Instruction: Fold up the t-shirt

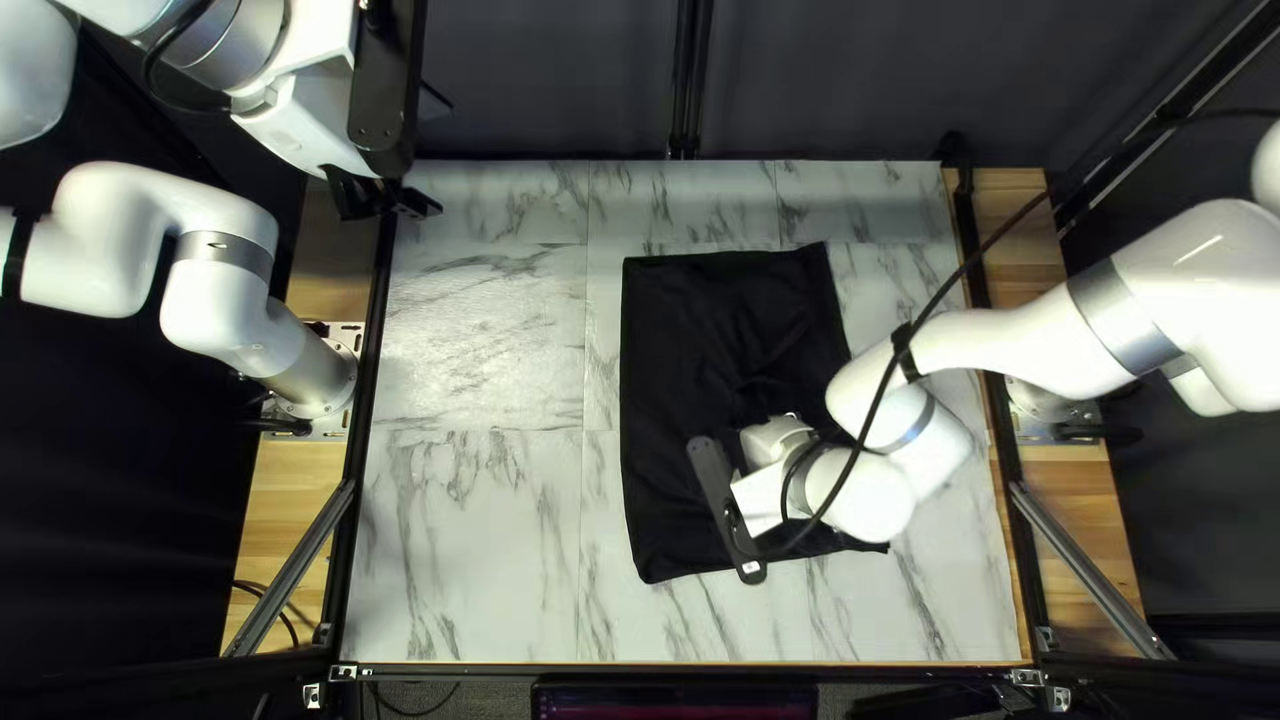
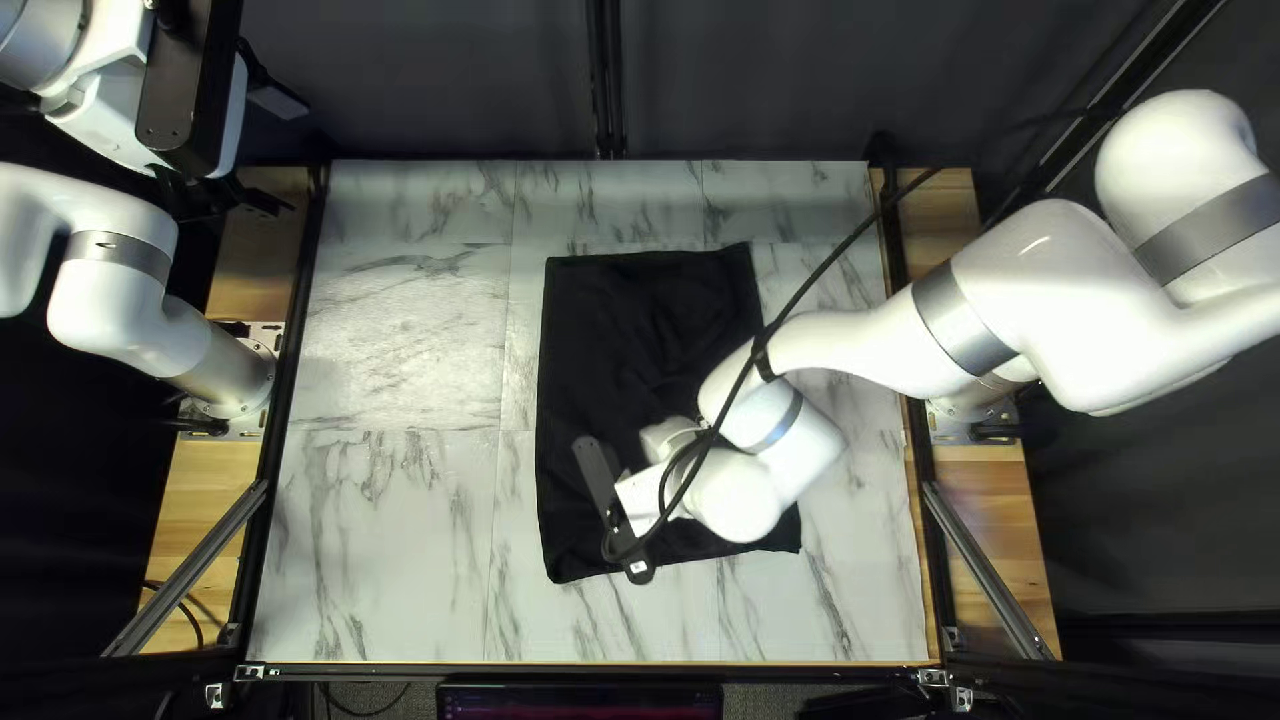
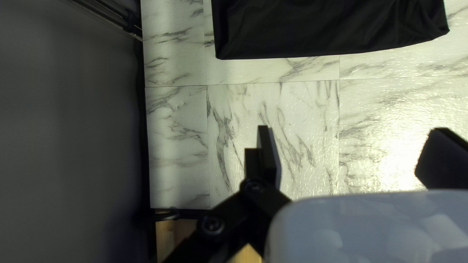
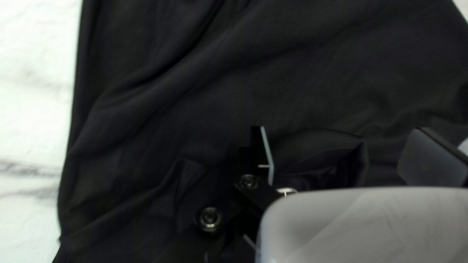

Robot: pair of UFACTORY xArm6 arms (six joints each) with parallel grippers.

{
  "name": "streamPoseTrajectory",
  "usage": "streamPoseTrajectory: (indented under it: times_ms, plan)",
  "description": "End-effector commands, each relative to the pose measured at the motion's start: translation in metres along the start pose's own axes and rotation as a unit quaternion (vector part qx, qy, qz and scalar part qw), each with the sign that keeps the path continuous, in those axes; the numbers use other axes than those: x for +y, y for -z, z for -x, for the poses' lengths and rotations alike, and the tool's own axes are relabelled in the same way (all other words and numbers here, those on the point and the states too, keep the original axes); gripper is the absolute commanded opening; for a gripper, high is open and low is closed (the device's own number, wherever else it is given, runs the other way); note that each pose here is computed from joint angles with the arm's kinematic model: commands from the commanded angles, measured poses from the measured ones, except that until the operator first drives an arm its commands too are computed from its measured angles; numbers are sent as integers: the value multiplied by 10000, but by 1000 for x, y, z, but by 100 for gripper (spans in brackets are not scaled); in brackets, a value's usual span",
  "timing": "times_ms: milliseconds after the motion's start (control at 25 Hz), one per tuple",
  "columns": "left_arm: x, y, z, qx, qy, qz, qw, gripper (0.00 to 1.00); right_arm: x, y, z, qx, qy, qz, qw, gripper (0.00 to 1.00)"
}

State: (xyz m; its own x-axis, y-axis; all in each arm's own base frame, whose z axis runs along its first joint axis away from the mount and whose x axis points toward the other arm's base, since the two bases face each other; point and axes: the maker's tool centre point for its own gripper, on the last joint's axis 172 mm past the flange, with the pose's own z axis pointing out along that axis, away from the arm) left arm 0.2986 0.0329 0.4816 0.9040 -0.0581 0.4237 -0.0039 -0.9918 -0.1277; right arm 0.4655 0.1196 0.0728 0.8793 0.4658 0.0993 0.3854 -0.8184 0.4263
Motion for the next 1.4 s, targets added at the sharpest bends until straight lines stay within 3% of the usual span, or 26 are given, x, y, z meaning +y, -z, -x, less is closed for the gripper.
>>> streamPoseTrajectory:
  times_ms: [40,280,640,1120,1400]
  plan:
    - [0,0,0,0,0,0,10000,100,11,-17,-4,122,60,-1,9999,100]
    - [0,0,0,0,0,0,10000,100,13,-32,9,81,132,-101,9998,100]
    - [0,0,0,0,0,0,10000,100,-8,13,89,-436,-192,-81,9988,100]
    - [0,0,0,0,0,0,10000,100,-8,30,122,-980,-533,115,9937,100]
    - [0,0,0,0,0,0,10000,100,-21,39,134,-1072,-704,121,9917,100]
